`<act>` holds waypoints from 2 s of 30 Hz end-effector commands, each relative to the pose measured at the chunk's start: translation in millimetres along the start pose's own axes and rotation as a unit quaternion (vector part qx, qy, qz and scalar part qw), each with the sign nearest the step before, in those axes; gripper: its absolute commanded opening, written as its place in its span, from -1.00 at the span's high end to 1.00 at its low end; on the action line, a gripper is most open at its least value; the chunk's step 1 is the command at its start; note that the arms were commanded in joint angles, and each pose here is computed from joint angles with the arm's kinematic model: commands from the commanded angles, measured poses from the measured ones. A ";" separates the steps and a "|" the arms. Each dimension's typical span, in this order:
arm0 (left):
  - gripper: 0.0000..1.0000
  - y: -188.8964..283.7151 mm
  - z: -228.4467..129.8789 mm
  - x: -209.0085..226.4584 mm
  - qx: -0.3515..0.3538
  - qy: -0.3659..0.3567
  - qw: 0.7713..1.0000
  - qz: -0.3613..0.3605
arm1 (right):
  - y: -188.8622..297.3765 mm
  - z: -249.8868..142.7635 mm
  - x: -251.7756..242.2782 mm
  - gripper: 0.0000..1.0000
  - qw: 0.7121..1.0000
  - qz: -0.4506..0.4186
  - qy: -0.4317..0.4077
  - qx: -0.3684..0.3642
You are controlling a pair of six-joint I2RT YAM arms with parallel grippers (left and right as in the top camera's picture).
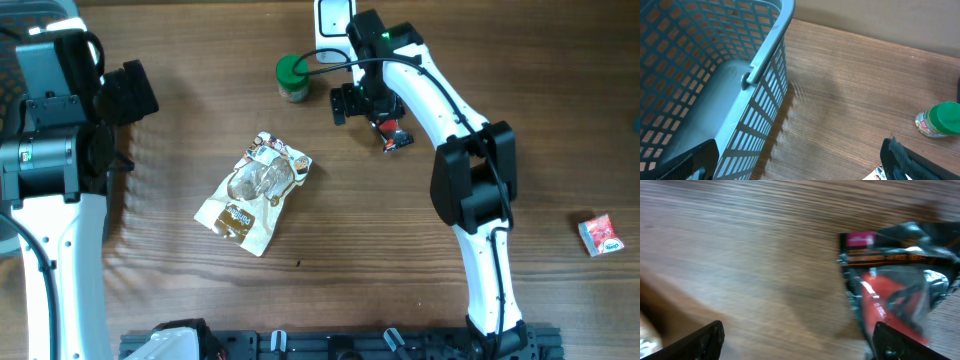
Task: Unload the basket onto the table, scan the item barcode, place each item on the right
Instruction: 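Reach the right gripper down to the black-orange wrench packet, then close the right gripper on the wrench packet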
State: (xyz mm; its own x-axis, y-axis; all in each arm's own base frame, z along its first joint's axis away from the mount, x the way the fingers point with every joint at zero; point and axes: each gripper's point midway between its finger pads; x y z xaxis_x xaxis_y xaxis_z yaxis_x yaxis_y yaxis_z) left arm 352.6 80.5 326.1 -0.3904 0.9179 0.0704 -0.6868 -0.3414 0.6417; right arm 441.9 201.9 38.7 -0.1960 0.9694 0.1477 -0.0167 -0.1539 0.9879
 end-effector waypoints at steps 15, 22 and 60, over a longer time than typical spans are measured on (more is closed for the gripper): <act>-1.00 5.3 4.2 4.3 -0.010 0.002 1.000 0.004 | 53.8 -12.0 -23.5 -0.89 0.999 -0.035 0.007 -0.010; -1.00 5.4 4.3 4.3 -0.010 0.002 1.000 0.004 | 59.0 -4.5 -43.6 -0.95 0.998 -0.057 0.008 -0.026; -1.00 5.3 4.2 4.3 -0.010 0.002 1.000 0.004 | -28.1 -29.1 -77.3 0.91 0.998 -0.061 -0.011 0.009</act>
State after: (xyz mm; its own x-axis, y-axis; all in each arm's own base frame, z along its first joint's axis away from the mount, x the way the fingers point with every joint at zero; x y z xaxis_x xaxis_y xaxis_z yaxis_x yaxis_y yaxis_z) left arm 352.6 80.5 326.1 -0.3904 0.9179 0.0704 -0.6868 -0.3414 0.6417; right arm 437.2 128.9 12.4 -0.2052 0.9781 0.0349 -0.0664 -0.0495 0.9966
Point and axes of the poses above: each gripper's point midway between its finger pads, its own y axis back along the fingers, its own x axis along the line the jaws close on, z = x × y, and after that the axes turned 1 degree about y, right-handed
